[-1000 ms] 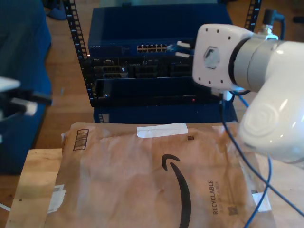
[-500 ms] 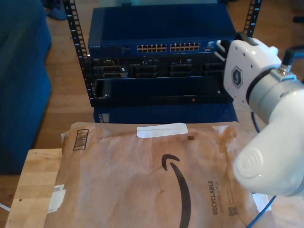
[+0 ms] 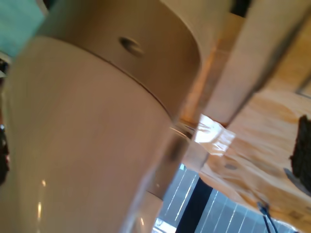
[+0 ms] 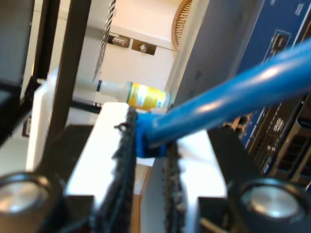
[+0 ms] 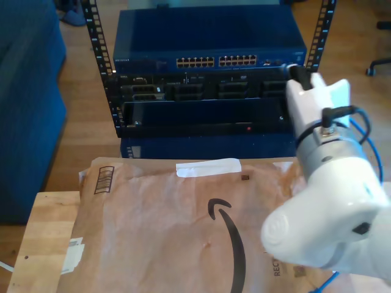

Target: Grab the cable and plug it in

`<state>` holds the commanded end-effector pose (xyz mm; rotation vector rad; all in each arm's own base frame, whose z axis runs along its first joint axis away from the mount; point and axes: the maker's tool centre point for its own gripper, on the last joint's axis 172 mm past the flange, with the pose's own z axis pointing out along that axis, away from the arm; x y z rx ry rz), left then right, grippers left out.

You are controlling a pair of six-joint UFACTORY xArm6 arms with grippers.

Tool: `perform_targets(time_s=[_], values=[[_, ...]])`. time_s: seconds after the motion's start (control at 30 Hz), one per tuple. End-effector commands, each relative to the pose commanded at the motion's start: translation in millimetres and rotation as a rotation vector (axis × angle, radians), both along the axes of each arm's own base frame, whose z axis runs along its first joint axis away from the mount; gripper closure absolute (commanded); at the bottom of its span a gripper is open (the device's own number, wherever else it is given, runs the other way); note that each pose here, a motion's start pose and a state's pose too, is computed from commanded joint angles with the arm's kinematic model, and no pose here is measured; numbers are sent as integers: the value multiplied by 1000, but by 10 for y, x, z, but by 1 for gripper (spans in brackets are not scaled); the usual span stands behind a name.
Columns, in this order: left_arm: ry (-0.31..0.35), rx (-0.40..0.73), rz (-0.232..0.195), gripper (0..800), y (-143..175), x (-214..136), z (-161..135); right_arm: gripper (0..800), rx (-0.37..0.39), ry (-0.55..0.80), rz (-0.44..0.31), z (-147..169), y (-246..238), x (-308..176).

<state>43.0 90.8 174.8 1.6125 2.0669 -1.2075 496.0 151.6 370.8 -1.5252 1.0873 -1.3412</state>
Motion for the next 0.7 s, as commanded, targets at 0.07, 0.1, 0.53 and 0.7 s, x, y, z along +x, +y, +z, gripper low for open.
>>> perform_targets(time_s=[0.07,0.1,0.53,0.7], values=[[-17,5,-4,2,10,-4,6,758,-51,11,-1,-79,75,13],[-28,12,-7,2,21,-3,17,759,-79,12,-5,-101,88,17],[-30,127,-35,2,284,-603,-408,761,-74,1,-16,-71,246,143],[-89,145,-13,2,353,-692,-470,762,-59,1,-30,-44,220,156]])
